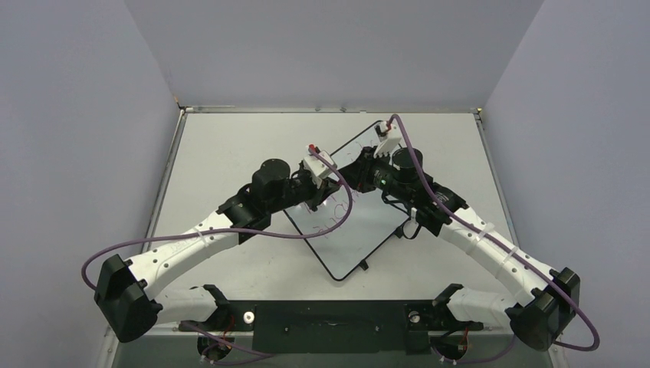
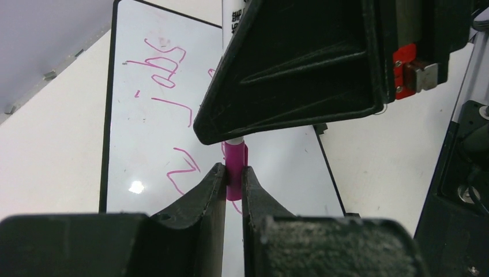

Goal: Write a sentence on the whiteboard
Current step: Insert the whiteboard marker without the cap into the pen cap, then put down the whiteboard marker at the center of the board.

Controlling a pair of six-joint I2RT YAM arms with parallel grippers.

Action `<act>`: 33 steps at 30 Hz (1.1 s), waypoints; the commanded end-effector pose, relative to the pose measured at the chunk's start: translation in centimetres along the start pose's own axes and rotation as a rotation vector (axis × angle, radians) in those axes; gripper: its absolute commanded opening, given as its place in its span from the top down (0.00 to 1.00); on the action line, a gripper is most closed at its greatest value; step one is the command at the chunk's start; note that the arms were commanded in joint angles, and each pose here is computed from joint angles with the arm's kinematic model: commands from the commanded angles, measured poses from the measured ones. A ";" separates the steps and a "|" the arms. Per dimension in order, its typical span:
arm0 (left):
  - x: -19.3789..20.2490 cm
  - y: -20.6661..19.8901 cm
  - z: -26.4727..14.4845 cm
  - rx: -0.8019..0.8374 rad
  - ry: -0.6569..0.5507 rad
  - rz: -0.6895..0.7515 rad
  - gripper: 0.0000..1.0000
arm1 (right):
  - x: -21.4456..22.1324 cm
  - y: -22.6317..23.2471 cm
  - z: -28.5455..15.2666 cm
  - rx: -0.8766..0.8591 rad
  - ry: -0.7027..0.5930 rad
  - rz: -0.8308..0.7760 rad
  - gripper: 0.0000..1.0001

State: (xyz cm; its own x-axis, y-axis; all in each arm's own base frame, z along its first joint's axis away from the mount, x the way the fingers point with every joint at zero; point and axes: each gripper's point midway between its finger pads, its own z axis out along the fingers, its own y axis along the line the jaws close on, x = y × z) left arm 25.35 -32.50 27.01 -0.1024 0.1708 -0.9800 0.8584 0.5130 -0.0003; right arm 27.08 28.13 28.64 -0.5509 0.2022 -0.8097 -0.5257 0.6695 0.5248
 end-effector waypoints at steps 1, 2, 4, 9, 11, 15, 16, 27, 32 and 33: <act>-17.2 -1.8 -2.5 0.064 -0.530 0.142 1.00 | 6.7 3.3 0.9 -0.093 0.259 0.129 1.00; -17.5 -2.0 -2.6 0.072 -0.540 0.149 1.00 | 7.2 3.1 1.2 -0.079 0.275 0.136 1.00; -18.2 -2.3 -3.0 0.078 -0.566 0.170 1.00 | 7.5 2.9 1.5 -0.058 0.288 0.138 1.00; -19.4 -2.1 -3.2 0.059 -0.596 0.197 1.00 | 7.4 3.3 1.7 -0.043 0.299 0.127 1.00; -19.8 -2.1 -3.2 0.059 -0.610 0.199 1.00 | 7.6 3.4 1.8 -0.033 0.307 0.122 1.00; -19.8 -2.1 -3.2 0.053 -0.618 0.190 1.00 | 7.2 3.0 1.9 -0.009 0.287 0.108 1.00; -19.7 -2.0 -3.3 0.052 -0.614 0.188 1.00 | 6.5 3.1 1.7 -0.007 0.271 0.100 1.00; -15.9 -0.6 -6.5 -0.062 -0.543 0.131 0.57 | -3.0 -5.1 -2.7 0.367 0.000 0.024 1.00; -13.9 0.5 -7.4 -0.130 -0.497 0.103 0.51 | -3.6 -9.9 -6.1 0.581 -0.027 -0.005 1.00; -13.4 0.7 -7.6 -0.144 -0.489 0.097 0.50 | -3.6 -10.7 -6.7 0.611 -0.034 -0.006 1.00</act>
State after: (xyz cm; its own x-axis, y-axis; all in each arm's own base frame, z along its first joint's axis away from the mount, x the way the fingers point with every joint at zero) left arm 22.81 -29.09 42.64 0.2613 -0.1710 -0.9500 0.8083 0.5767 0.1186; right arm 30.57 20.52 27.51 -0.5699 0.2266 -0.7899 -0.1816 0.9027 0.3900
